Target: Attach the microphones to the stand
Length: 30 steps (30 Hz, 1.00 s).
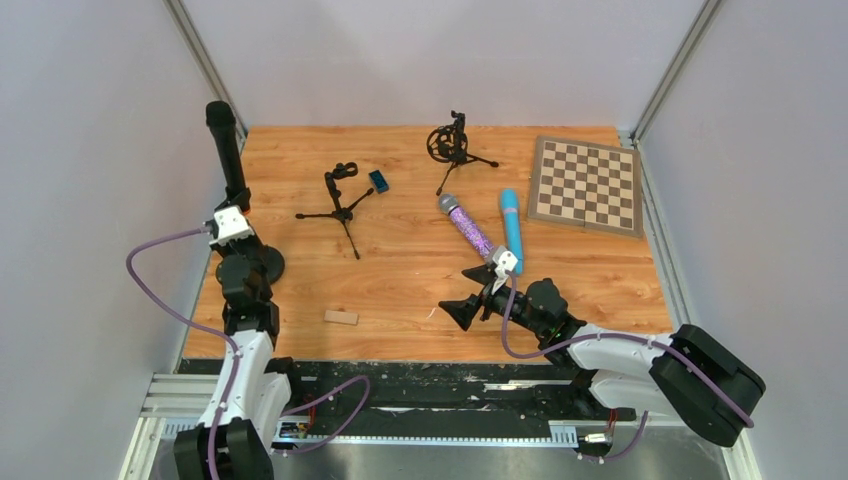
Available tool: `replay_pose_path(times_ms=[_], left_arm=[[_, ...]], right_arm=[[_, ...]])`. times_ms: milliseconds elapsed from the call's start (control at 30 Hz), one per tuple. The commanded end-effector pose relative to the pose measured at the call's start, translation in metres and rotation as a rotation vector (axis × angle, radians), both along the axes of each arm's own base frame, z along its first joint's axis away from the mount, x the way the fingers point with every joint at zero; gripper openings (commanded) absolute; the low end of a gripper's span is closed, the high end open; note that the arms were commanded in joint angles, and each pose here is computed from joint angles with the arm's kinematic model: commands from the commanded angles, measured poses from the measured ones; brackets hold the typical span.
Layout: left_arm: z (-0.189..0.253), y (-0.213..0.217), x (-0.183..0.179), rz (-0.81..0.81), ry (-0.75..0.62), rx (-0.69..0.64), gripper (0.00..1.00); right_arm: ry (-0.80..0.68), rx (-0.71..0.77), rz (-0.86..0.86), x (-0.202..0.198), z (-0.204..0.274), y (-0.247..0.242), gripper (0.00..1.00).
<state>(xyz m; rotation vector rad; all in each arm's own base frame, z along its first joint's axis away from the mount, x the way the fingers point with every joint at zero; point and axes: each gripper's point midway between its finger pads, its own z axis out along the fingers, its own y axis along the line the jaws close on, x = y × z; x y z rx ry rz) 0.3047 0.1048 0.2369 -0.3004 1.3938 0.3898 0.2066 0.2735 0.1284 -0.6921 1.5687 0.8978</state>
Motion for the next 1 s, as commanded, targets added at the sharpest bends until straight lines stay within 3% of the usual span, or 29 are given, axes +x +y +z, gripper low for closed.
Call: replay_pose_path(times_ms=[0,267,400,467,533,733,867,967], left_arm=[[0.05,0.009,-0.011,0.053,-0.205,0.022,0.0],[0.034,0.008,-0.014,0.051,-0.195,-0.005,0.02],[0.031,0.006,-0.016,0.043,-0.19,-0.006,0.21],[0.03,0.006,-0.017,0.042,-0.189,-0.004,0.33],[0.029,0.005,-0.016,0.039,-0.181,0.0,0.52],[0.029,0.004,-0.016,0.032,-0.182,-0.01,0.84],[0.027,0.003,-0.019,0.029,-0.178,-0.031,0.99],[0.022,0.001,-0.024,0.023,-0.175,-0.056,1.0]], right_arm=[[-0.041,0.035,0.002,0.003,0.018,0.002,1.0],[-0.036,0.035,-0.005,0.004,0.016,0.001,1.0],[-0.028,0.035,-0.006,0.004,0.015,0.002,1.0],[-0.026,0.035,-0.007,0.005,0.014,0.002,1.0],[-0.024,0.036,-0.007,0.005,0.014,0.002,1.0],[-0.022,0.036,-0.003,0.004,0.014,0.002,1.0],[-0.021,0.037,-0.007,0.004,0.014,0.002,1.0],[-0.022,0.038,-0.007,0.005,0.014,0.002,1.0]])
